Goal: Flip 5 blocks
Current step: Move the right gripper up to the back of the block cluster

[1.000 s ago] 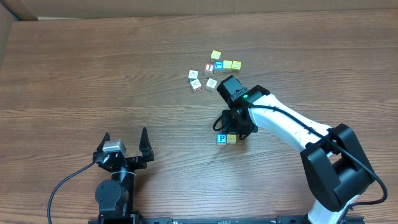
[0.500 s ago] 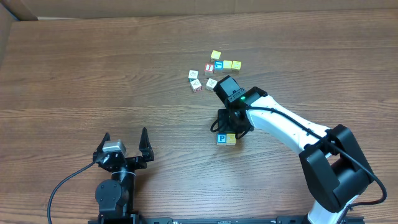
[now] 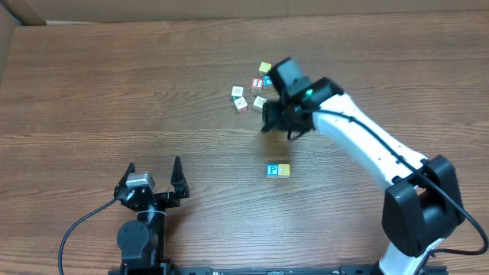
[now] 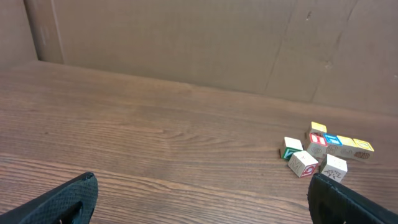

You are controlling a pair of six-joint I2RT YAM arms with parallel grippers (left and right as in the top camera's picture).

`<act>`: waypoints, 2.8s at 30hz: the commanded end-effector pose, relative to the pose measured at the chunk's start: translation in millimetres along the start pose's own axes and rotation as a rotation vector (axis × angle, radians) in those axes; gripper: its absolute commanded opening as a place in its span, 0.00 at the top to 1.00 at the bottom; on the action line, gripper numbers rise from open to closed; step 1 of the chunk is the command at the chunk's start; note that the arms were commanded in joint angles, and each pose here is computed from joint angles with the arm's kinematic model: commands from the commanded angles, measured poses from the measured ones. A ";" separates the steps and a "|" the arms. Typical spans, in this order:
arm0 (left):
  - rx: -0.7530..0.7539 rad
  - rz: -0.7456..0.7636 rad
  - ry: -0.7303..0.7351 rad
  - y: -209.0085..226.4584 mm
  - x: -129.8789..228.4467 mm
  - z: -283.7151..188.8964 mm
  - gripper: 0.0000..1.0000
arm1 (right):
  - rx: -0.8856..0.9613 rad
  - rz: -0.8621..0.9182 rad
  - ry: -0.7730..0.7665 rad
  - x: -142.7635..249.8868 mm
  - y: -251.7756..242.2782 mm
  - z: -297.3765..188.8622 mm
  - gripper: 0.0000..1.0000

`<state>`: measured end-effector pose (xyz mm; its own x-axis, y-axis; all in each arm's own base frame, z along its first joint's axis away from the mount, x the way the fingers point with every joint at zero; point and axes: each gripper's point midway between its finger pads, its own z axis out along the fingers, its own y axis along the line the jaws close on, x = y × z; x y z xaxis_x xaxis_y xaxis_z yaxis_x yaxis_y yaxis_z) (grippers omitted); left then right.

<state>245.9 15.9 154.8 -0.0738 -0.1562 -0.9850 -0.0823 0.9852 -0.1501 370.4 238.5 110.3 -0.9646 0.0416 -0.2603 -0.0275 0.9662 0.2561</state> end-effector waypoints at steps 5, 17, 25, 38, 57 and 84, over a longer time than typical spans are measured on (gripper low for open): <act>0.018 0.019 -0.007 -3.5 -0.6 -0.4 0.00 | -0.071 0.024 -0.164 -52.5 8.4 -25.1 0.23; 0.018 0.019 -0.007 -3.5 -0.6 -0.4 0.00 | -0.015 0.028 -0.162 -48.0 -3.4 -18.3 0.23; 0.018 0.019 -0.007 -3.5 -0.6 -0.4 0.00 | -0.008 0.036 -0.143 -41.5 -5.3 -13.7 0.25; 0.018 0.019 -0.007 -3.5 -0.6 -0.4 0.00 | -0.126 0.035 -0.029 -50.6 29.0 -19.5 0.40; 0.019 0.019 -0.007 -3.7 -0.6 -0.4 0.00 | 0.080 0.218 -0.147 -69.0 19.8 85.8 0.40; 0.019 0.019 -0.007 -3.7 -0.6 -0.4 0.00 | 0.132 0.229 -0.218 -72.6 13.0 113.8 0.54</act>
<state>245.9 15.9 154.9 -0.0734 -0.1562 -0.9850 -0.0822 0.9853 -0.1501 473.6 276.9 35.5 -0.8530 0.3006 -0.4267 0.2283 0.9500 0.2128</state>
